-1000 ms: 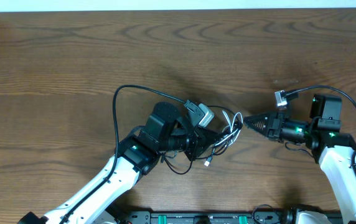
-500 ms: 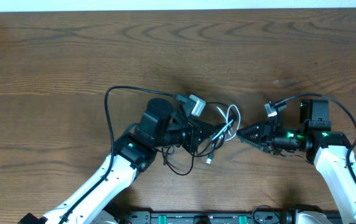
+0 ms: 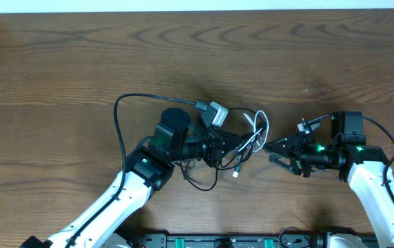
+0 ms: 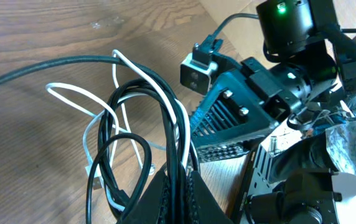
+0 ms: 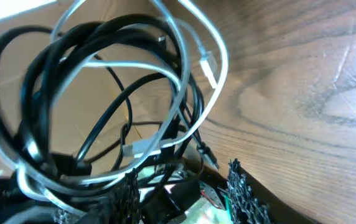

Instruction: Untangle cables

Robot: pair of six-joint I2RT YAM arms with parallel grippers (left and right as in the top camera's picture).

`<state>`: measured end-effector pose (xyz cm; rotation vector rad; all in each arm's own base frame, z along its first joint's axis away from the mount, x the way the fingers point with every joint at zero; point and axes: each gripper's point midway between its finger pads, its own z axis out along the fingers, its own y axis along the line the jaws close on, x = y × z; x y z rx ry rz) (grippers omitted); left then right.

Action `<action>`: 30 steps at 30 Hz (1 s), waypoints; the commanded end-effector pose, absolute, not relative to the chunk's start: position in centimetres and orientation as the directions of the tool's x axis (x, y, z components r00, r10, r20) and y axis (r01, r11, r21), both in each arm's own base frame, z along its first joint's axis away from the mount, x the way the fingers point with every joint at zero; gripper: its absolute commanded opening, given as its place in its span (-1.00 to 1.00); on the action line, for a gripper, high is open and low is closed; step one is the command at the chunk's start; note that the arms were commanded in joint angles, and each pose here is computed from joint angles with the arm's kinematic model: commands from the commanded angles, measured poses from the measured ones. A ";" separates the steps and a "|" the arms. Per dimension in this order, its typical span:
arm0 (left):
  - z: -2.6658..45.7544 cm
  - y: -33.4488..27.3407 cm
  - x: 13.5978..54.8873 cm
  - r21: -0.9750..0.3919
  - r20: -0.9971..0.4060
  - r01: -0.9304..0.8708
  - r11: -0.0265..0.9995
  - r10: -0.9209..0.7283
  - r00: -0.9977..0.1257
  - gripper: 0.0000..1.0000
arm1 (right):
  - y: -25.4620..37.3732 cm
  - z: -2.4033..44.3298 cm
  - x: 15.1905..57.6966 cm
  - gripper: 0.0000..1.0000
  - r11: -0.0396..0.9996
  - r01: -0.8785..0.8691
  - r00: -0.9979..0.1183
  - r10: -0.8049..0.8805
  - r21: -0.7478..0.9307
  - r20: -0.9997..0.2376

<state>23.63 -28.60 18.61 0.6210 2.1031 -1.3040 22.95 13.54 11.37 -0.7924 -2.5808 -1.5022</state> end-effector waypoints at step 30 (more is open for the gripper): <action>21.2 -29.8 22.0 -0.644 -0.722 0.718 0.265 0.101 -0.685 -0.85 | 15.0 10.8 24.1 -0.24 0.391 0.576 -0.784 0.512 0.718 0.350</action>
